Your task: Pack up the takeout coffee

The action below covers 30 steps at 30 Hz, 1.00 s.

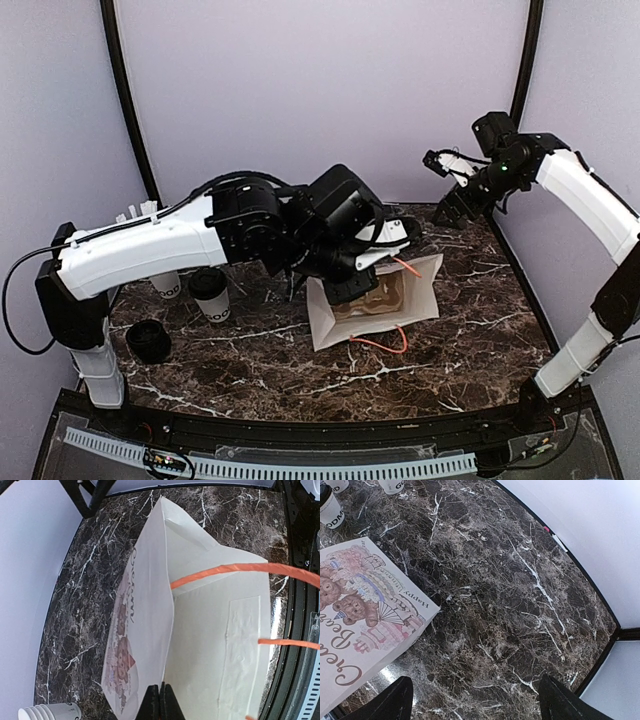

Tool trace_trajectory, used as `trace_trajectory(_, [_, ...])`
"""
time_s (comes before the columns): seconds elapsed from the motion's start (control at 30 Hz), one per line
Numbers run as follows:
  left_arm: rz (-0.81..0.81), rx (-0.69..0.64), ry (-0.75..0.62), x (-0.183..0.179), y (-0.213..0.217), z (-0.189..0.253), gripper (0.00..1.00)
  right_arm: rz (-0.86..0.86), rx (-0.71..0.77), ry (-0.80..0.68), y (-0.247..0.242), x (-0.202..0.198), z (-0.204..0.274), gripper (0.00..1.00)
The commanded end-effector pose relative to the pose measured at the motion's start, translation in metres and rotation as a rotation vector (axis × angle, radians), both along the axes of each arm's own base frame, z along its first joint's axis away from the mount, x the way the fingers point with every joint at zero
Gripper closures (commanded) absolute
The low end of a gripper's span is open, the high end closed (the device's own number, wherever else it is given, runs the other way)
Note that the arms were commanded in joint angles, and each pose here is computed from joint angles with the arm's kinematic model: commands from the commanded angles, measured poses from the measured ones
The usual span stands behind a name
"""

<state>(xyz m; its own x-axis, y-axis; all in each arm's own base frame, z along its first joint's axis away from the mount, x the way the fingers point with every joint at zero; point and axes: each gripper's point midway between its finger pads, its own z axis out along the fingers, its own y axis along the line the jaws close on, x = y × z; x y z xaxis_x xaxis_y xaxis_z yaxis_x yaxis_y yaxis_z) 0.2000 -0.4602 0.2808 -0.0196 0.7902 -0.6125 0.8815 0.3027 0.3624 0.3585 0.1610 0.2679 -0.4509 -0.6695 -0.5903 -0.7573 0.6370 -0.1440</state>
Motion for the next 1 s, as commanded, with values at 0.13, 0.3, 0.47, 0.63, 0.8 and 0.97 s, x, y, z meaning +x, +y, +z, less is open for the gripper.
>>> trace_trajectory(0.13, [-0.013,-0.054,0.056,-0.044,0.007,-0.010,1.00,-0.010,0.034,-0.042,-0.001,-0.004,0.010,0.12])
trace_trajectory(0.3, [0.004,-0.064,0.055,-0.046,0.010,-0.011,1.00,-0.004,0.043,-0.043,-0.001,-0.007,0.012,0.12])
trace_trajectory(0.47, [0.034,-0.068,-0.037,-0.031,0.013,0.004,0.99,0.010,0.056,-0.041,0.001,-0.012,0.015,0.12])
trace_trajectory(0.63, [0.013,-0.135,-0.013,-0.012,0.012,0.028,0.97,0.015,0.060,-0.044,0.001,-0.014,0.016,0.12])
trace_trajectory(0.8, [0.020,-0.216,0.034,0.021,0.021,0.044,0.97,0.016,0.058,-0.045,0.001,-0.015,0.017,0.12])
trace_trajectory(0.97, [0.034,-0.261,0.049,0.061,0.029,0.048,0.93,0.020,0.057,-0.041,0.001,-0.014,0.014,0.12])
